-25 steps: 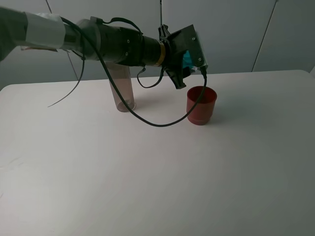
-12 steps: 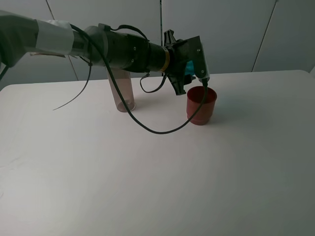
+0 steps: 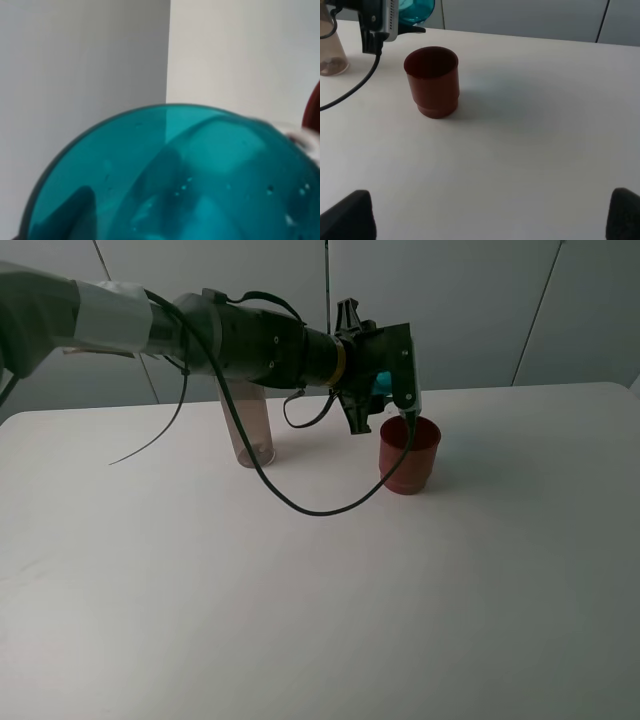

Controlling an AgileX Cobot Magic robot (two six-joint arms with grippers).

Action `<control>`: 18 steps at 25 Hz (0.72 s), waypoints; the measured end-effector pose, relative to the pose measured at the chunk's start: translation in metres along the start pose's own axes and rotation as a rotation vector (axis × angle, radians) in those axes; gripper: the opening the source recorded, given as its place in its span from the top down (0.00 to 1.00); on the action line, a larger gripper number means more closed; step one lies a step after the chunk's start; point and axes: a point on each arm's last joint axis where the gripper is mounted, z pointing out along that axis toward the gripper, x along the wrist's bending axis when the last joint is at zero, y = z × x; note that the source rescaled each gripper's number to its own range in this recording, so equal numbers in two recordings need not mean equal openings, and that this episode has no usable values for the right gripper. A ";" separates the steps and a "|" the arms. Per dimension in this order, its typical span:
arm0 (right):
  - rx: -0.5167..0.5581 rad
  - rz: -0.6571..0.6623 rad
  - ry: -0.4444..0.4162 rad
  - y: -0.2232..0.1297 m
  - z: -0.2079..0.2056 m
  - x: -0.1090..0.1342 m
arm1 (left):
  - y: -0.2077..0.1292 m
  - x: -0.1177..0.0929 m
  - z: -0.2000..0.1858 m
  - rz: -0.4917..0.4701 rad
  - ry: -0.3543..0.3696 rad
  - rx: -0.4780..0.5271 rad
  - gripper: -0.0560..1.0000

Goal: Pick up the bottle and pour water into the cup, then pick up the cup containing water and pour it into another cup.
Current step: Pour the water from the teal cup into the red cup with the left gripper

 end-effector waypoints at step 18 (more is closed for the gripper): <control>0.000 0.000 0.000 0.000 0.000 0.000 | 0.002 -0.002 0.000 0.114 -0.005 -0.003 0.82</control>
